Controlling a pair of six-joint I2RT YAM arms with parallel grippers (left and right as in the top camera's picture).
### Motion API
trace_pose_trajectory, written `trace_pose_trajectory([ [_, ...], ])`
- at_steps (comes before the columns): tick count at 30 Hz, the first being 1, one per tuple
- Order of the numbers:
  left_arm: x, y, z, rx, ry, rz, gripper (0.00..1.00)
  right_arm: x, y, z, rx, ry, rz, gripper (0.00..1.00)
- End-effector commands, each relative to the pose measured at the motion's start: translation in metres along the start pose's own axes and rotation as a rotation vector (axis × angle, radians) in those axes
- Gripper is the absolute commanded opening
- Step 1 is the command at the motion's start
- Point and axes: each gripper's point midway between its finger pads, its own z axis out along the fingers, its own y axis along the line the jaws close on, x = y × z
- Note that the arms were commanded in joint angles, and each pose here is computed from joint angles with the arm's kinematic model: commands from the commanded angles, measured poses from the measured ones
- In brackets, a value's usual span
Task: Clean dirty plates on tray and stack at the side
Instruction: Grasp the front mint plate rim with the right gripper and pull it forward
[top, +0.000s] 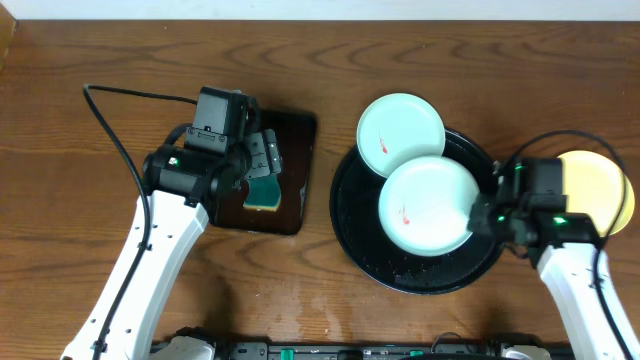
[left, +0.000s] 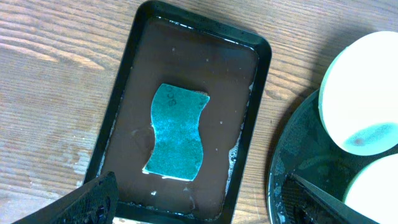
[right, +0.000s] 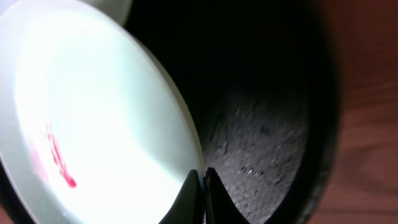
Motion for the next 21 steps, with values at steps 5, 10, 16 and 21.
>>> trace_pose_trajectory([
  [5,-0.005,-0.001,-0.004,0.003,-0.015,0.007,0.85,0.039,-0.006,0.045,0.026,0.107,0.046,0.01],
  [10,-0.007,-0.002,-0.004,0.007,-0.020,-0.039,0.85,0.030,0.009,0.051,-0.064,0.071,-0.159,0.11],
  [16,-0.001,0.000,-0.004,-0.002,0.003,-0.036,0.84,0.022,0.013,0.052,-0.082,0.035,-0.238,0.37],
  [21,0.014,0.006,0.007,-0.031,0.061,-0.033,0.85,0.006,0.013,0.052,-0.062,-0.030,-0.246,0.31],
])
